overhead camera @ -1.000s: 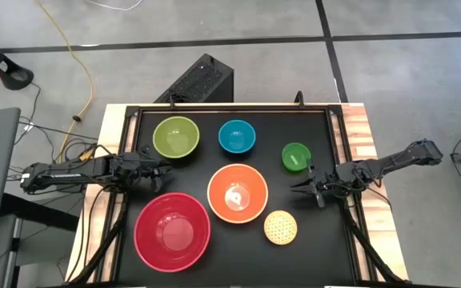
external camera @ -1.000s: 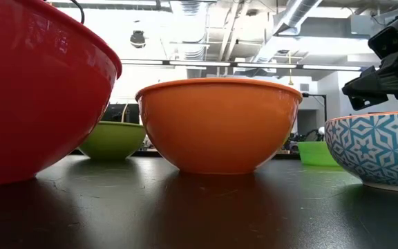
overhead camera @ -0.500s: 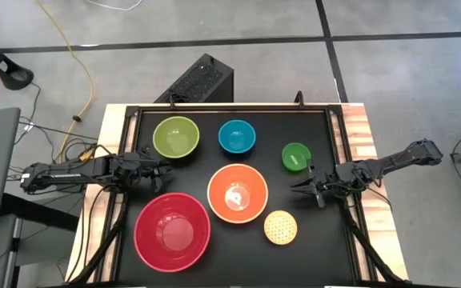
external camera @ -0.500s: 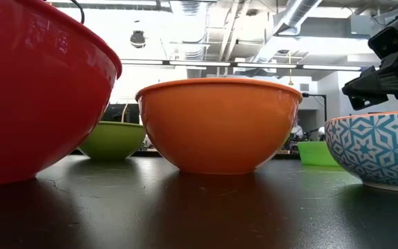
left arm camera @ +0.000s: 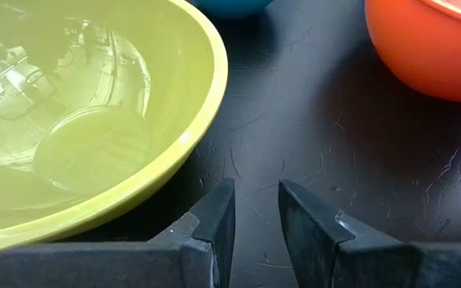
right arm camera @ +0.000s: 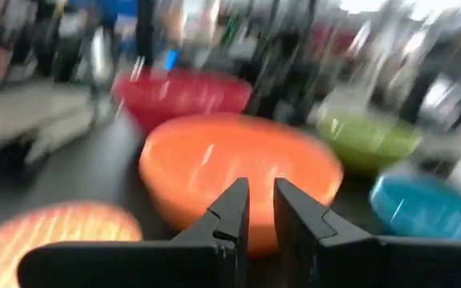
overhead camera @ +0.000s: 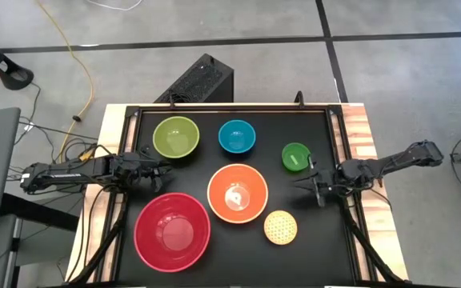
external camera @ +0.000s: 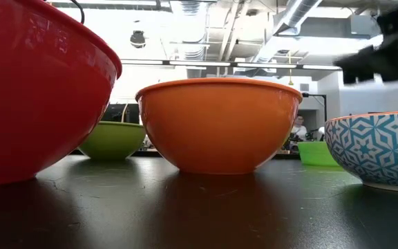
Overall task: Nest bowls inside each other
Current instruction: Stack the orange bowl on top of the red bowl
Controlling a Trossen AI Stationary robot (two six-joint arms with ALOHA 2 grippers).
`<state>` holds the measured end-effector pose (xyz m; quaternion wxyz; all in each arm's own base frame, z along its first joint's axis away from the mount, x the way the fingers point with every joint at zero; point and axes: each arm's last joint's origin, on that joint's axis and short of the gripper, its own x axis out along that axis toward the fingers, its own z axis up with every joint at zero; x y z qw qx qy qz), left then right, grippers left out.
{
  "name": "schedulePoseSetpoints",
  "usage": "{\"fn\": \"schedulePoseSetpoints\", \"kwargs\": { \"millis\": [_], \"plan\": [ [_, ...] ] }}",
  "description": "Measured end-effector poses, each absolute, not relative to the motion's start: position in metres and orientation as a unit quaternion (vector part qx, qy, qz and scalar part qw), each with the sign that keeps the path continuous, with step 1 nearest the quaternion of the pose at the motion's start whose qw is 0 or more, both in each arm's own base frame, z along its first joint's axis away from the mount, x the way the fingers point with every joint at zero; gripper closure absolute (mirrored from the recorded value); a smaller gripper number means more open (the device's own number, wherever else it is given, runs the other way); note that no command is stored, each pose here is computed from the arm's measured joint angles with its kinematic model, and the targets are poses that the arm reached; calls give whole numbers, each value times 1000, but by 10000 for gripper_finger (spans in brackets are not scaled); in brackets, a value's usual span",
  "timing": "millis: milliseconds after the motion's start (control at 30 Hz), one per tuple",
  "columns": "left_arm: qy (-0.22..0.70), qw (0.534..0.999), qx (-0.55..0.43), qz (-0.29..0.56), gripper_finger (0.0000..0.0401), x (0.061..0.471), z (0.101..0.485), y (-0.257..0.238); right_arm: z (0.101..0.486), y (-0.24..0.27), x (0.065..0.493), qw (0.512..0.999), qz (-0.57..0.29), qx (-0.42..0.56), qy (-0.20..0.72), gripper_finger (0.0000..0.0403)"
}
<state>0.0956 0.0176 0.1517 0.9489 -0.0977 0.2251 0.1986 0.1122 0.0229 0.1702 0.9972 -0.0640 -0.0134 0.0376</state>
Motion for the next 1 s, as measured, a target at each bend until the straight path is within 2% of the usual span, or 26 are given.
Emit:
{"fn": "schedulePoseSetpoints", "kwargs": {
  "millis": [200, 300, 633, 800, 1000],
  "plan": [
    [225, 949, -98, 199, 314, 96, 152, 18, 204, 11, 109, 980, -83, -28, -179, 328],
    [225, 949, -98, 199, 314, 96, 152, 18, 218, 5, 115, 978, -120, 3, -171, 328],
    [225, 949, -98, 199, 314, 96, 152, 18, 246, -3, 187, 988, -155, 13, -3, 313],
    [225, 949, -98, 199, 314, 96, 152, 18, 268, -5, 238, 979, -159, -10, 129, 276],
    [225, 949, -98, 198, 314, 96, 152, 18, 291, -9, 288, 939, -150, 33, 307, 217]
  ]
}}
